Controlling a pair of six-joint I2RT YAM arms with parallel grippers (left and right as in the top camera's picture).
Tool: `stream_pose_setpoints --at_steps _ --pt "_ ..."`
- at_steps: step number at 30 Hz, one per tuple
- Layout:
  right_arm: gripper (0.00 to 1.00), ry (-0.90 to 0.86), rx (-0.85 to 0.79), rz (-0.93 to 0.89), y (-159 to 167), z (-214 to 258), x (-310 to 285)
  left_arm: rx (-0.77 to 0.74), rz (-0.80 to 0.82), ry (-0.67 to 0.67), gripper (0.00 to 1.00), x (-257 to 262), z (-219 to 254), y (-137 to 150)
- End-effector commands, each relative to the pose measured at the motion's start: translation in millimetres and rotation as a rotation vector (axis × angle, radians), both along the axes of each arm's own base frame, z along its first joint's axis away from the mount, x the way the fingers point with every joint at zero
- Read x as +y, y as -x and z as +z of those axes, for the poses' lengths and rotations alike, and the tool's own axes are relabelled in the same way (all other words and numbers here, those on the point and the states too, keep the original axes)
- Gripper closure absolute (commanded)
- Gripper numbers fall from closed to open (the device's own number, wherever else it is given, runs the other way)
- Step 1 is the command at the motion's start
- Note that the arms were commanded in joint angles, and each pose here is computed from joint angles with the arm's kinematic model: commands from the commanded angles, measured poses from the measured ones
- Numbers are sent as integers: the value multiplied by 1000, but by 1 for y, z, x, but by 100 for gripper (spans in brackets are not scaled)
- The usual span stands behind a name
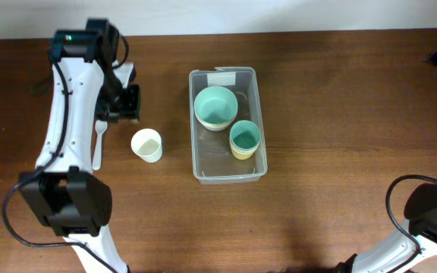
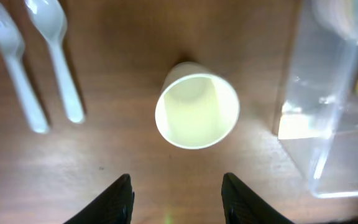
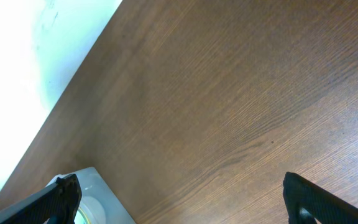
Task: Pack container
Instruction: 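Move the left gripper to the cream cup and grasp it, then carry the cream cup right and stack it on the green cup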
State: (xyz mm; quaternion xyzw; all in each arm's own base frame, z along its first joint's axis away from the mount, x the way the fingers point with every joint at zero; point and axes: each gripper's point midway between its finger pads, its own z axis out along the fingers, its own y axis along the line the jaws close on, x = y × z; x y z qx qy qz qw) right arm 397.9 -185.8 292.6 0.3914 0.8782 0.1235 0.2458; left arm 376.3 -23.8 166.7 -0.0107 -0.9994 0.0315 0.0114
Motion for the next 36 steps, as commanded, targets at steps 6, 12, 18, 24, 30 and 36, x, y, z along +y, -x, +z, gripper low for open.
stream_pose_setpoints --at_steps 6,12,18,24,30,36 --pt "1 3 0 -2 -1 -1 -2 108 26 45 48 -4 -88 21" --pt "1 3 0 -2 -1 -1 -2 101 44 44 48 -4 -105 22" --pt "1 3 0 -2 -1 -1 -2 59 49 50 98 -5 -107 11" --pt "1 3 0 -2 -1 -1 -2 13 75 69 99 -8 -68 0" --pt "1 3 0 -2 -1 -1 -2 -339 12 99 99 -29 98 -26" --pt "1 3 0 -2 -1 -1 -2 -540 -259 167 99 -120 166 -9"
